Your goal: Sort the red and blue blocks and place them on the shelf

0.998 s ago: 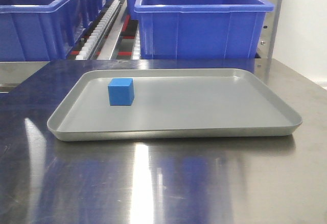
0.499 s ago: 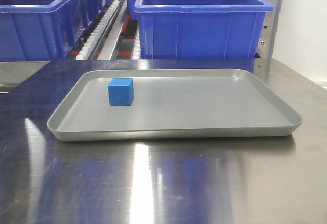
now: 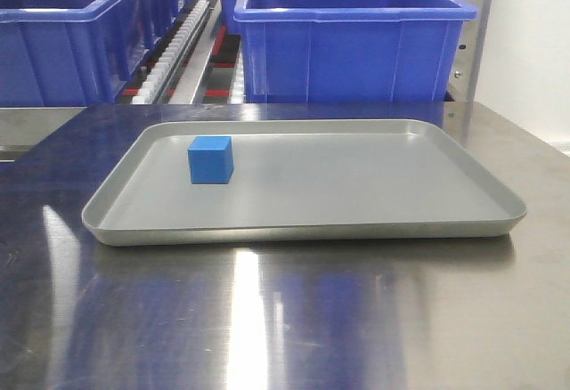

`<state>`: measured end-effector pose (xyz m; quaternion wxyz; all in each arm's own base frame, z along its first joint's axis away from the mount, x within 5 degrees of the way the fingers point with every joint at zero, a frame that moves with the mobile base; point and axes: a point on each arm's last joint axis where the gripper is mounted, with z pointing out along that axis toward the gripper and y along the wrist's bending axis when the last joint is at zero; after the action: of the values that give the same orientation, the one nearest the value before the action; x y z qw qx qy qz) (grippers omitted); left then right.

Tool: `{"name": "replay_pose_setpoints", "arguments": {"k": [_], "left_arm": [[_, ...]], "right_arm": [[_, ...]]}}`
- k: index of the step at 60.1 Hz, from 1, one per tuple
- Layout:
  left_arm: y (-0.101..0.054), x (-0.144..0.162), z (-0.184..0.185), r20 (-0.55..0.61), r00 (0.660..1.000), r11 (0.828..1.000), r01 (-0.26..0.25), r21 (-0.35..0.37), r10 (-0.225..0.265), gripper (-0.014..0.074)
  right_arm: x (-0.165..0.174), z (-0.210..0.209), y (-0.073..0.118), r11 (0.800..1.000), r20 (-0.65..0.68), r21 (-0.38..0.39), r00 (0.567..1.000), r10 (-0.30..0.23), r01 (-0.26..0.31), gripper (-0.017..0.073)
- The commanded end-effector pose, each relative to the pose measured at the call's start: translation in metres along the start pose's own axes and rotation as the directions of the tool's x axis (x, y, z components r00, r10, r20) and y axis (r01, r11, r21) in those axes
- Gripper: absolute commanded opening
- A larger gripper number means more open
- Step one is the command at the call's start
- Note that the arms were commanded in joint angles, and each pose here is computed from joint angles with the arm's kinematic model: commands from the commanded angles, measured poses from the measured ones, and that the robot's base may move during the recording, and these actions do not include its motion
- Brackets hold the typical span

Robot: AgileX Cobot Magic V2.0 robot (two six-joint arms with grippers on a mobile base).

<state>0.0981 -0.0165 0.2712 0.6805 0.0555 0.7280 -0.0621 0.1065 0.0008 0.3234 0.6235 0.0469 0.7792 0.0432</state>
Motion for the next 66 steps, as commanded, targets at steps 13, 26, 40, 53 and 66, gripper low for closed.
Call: {"name": "replay_pose_setpoints", "arguments": {"k": [13,26,40,53,66], "left_arm": [[-0.0029,-0.0162,-0.0006,0.095,0.995,1.000,0.000,0.031,-0.003,0.0098],[-0.0048,-0.0204,-0.0012,0.141,0.990,0.999,-0.002,0.052,-0.005,0.0358],[-0.0051,-0.0210,-0.0013,0.148,0.989,0.998,-0.003,0.055,-0.006,0.0510],[-0.0037,-0.0178,-0.0008,0.113,0.994,0.999,-0.013,0.039,0.008,0.0113],[-0.0036,-0.0175,-0.0008,0.110,0.994,0.999,-0.009,0.037,0.005,0.0092]], "right_arm": [[-0.0167,-0.0033,0.0010,1.000,0.119,-0.003,0.993,-0.011,0.011,0.0059],[-0.0167,-0.0033,0.0010,1.000,0.119,-0.003,0.993,-0.011,0.011,0.0059],[-0.0167,-0.0033,0.0010,1.000,0.119,-0.003,0.993,-0.011,0.011,0.0059],[-0.0167,-0.0033,0.0010,1.000,0.119,-0.003,0.993,-0.011,0.011,0.0059],[-0.0167,-0.0033,0.0010,1.000,0.119,-0.003,0.993,-0.011,0.011,0.0059]]}}
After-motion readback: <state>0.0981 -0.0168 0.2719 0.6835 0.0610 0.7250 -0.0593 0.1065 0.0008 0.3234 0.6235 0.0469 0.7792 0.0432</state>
